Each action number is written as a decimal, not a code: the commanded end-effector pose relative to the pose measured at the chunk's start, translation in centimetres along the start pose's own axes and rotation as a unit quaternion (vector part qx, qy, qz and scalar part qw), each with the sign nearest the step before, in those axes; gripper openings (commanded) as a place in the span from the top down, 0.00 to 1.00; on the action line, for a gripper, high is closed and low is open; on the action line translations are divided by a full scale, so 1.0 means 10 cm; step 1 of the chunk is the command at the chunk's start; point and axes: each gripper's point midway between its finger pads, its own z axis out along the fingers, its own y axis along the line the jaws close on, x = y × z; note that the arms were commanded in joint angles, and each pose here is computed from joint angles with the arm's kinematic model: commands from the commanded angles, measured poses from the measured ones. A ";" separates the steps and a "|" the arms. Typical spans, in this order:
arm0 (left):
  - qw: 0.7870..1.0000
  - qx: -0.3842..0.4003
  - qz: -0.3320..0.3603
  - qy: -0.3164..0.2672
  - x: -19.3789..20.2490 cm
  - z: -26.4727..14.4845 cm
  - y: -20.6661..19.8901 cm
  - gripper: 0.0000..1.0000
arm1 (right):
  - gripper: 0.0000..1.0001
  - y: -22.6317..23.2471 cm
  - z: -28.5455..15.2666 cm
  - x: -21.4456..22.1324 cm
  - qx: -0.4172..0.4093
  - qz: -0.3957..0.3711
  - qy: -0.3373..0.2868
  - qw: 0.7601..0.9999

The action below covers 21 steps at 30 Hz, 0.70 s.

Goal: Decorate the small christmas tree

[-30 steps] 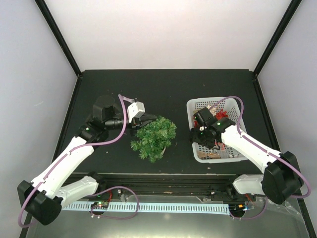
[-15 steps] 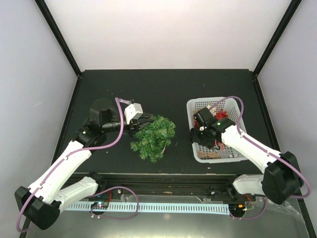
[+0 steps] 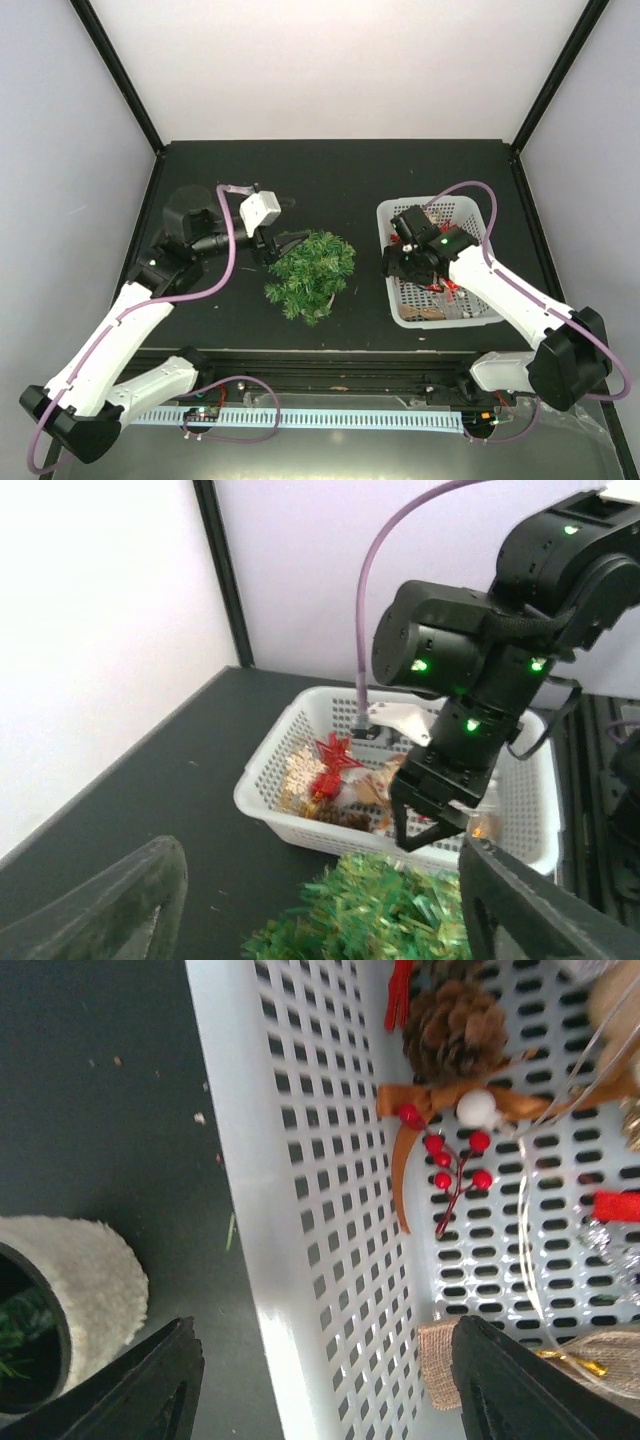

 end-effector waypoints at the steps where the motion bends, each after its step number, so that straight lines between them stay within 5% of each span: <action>1: 0.998 -0.055 0.025 -0.016 -0.41 -0.22 0.11 0.15 | 0.31 -0.09 -0.24 -0.31 0.044 -0.003 -0.057 0.997; 4: 0.995 -0.094 0.026 0.015 -0.46 -0.32 0.28 0.01 | 0.33 -0.30 -0.30 -0.48 0.070 0.034 -0.067 0.995; 10: 0.969 -0.116 -0.095 0.196 0.05 -0.48 0.77 0.02 | 0.34 -0.76 -0.17 -0.77 0.082 0.127 -0.041 0.988; 17: 0.925 -0.121 -0.199 0.300 0.78 -0.77 0.87 0.03 | 0.35 -0.89 0.15 -0.97 0.076 0.172 -0.008 0.982; 21: 0.918 -0.152 -0.198 0.307 0.88 -0.89 0.83 0.03 | 0.38 -0.89 0.31 -0.96 0.071 0.189 0.012 0.979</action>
